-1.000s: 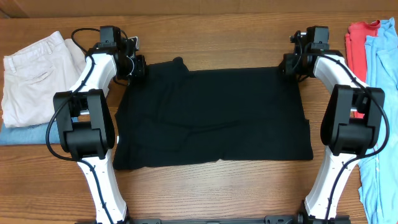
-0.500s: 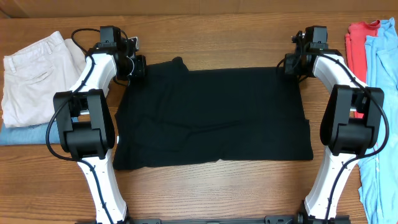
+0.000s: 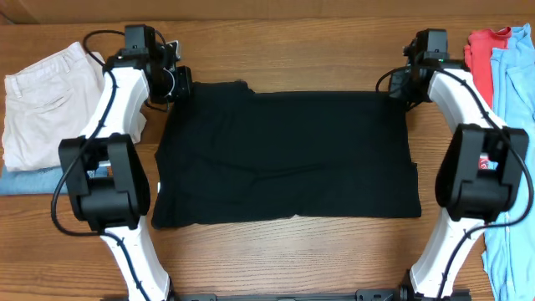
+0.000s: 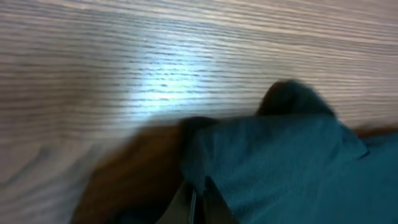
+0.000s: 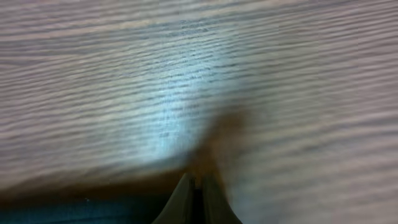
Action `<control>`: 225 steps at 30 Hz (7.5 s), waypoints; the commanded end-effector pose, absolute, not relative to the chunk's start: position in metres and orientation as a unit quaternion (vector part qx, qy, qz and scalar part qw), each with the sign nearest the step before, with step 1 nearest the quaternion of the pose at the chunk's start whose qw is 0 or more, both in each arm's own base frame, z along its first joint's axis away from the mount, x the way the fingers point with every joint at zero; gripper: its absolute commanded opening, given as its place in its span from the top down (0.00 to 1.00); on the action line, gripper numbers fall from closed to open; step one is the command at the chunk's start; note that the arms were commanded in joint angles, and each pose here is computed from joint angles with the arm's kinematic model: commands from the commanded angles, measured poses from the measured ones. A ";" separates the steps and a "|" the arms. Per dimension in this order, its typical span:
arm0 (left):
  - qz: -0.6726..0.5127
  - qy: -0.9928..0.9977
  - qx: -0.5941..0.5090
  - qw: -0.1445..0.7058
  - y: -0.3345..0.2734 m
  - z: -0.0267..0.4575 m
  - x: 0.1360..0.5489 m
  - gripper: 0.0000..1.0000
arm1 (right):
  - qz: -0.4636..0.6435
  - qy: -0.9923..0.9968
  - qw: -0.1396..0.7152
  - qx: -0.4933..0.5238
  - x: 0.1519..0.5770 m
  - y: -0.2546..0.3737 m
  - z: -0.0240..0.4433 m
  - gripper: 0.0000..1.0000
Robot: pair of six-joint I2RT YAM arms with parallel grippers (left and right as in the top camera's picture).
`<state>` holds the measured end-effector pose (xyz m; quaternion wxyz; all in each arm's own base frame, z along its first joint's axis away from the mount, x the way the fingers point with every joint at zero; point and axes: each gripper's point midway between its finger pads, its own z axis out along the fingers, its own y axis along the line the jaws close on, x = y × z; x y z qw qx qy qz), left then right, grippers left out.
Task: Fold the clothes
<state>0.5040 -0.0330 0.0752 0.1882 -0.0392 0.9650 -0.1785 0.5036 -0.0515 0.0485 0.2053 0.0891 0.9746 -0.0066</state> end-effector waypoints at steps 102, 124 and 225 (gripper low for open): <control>0.035 0.958 -0.087 -0.270 -0.003 0.060 0.242 0.89 | -0.068 0.962 -0.145 0.221 0.296 -0.078 0.046 0.80; -0.113 0.991 -0.053 -0.049 -0.047 0.097 0.326 0.34 | -0.048 0.962 -0.148 0.224 0.296 -0.070 0.045 0.74; 0.028 0.980 -0.070 -0.183 -0.039 0.005 0.274 0.53 | 0.228 0.947 -0.118 0.191 0.286 -0.031 0.014 0.96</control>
